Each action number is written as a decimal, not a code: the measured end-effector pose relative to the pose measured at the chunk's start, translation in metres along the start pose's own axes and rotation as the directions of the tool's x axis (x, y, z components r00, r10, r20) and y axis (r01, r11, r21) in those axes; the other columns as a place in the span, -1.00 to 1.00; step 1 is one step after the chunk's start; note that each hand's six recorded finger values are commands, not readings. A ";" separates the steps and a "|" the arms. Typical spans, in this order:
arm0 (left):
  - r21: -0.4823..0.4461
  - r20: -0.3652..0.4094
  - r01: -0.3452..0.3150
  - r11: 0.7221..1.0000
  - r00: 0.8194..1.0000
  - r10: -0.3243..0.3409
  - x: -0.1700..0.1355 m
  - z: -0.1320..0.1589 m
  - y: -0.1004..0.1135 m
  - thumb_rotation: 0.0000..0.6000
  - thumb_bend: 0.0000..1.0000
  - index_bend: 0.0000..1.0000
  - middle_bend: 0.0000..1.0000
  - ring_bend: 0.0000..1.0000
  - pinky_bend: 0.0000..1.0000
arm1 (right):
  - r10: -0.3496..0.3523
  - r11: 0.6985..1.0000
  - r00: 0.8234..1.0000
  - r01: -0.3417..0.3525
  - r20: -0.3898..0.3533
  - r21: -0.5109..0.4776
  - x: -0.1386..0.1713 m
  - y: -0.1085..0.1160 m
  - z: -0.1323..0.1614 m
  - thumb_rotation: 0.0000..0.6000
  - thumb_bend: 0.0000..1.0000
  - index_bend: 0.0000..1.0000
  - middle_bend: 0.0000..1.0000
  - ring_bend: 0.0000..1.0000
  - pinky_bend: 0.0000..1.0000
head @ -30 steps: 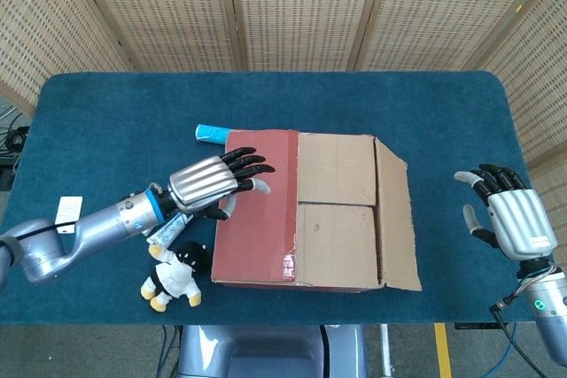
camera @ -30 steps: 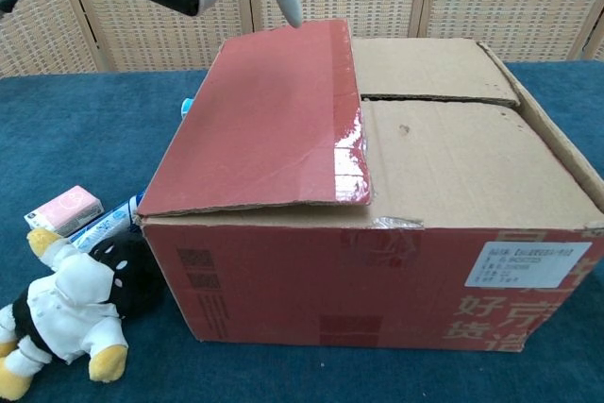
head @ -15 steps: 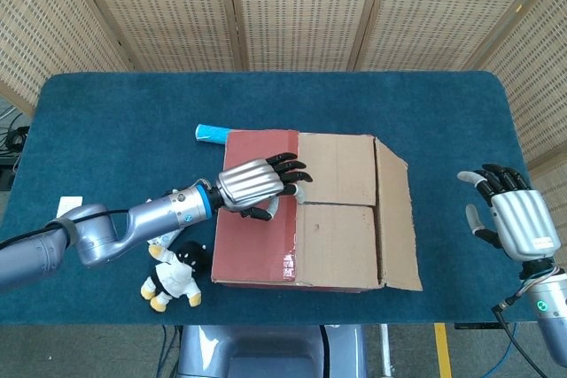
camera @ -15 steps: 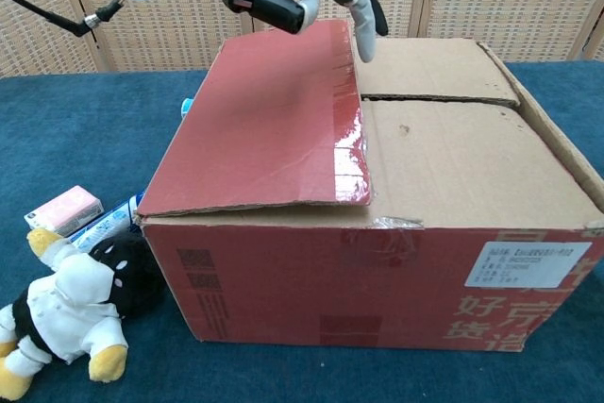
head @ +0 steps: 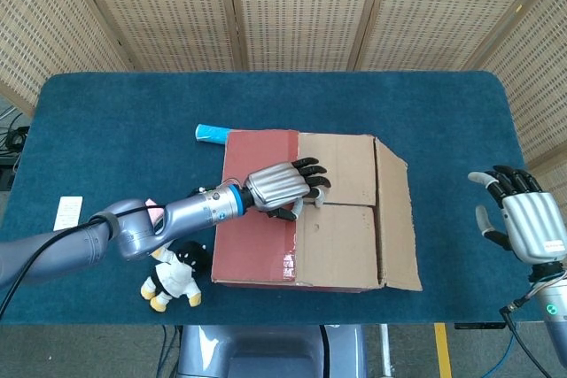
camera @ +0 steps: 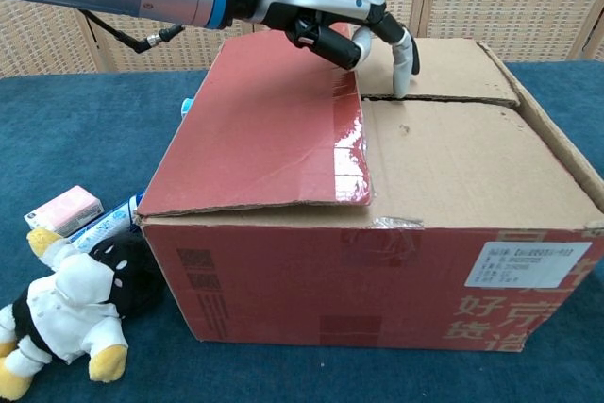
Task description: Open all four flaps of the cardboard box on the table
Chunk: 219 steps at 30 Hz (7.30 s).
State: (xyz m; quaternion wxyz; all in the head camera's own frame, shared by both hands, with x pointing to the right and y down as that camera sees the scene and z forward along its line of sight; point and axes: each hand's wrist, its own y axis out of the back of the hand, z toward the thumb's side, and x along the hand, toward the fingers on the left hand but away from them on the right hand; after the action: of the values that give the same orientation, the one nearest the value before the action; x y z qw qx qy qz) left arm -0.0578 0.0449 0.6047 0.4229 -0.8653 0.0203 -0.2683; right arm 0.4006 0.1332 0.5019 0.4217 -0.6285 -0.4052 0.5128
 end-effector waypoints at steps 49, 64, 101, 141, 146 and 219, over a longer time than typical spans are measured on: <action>0.095 -0.052 -0.102 0.990 0.993 0.107 -0.052 -0.013 0.051 -0.22 0.96 0.00 -0.13 -0.50 -0.90 | -0.037 0.999 0.999 0.037 -0.002 0.013 -0.009 0.003 -0.002 1.00 0.14 -0.50 -0.37 -0.62 -0.62; 0.107 -0.103 -0.151 0.983 0.981 0.162 -0.100 -0.028 0.080 -0.22 0.94 0.01 -0.12 -0.49 -0.90 | -0.035 0.999 0.999 0.036 -0.018 0.013 -0.013 0.002 0.004 1.00 0.14 -0.50 -0.37 -0.62 -0.62; 0.144 -0.406 -0.150 0.978 0.892 0.197 -0.254 -0.093 0.068 -0.23 0.07 -0.18 -0.36 -0.57 -0.90 | -0.026 1.000 0.998 0.027 -0.057 0.005 -0.021 0.000 0.020 1.00 0.14 -0.50 -0.37 -0.62 -0.62; 0.198 -0.401 -0.113 0.974 0.897 0.185 -0.102 -0.046 0.002 0.42 -0.57 -0.91 -1.00 -1.00 -1.00 | -0.023 1.000 0.999 0.022 -0.045 -0.008 -0.014 -0.010 0.015 1.00 0.09 -0.50 -0.37 -0.62 -0.62; 0.186 -0.415 -0.098 0.978 0.894 0.169 -0.094 -0.046 -0.004 0.42 -0.57 -0.91 -1.00 -1.00 -1.00 | -0.025 1.000 0.999 0.025 -0.038 -0.008 -0.013 -0.009 0.012 1.00 0.09 -0.50 -0.37 -0.62 -0.62; 0.309 -0.525 -0.298 0.903 0.739 0.423 -0.079 -0.103 0.079 0.41 -0.58 -0.93 -1.00 -1.00 -1.00 | -0.034 0.999 0.999 0.033 -0.013 -0.007 -0.008 -0.005 0.000 1.00 0.09 -0.50 -0.37 -0.62 -0.62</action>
State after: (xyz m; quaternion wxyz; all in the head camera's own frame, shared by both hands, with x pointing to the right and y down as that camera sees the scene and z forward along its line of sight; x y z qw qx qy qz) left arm -0.1601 -0.0599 0.5618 0.5268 -0.6727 0.2883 -0.4323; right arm 0.3989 0.1274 0.5091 0.4307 -0.6266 -0.4146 0.5000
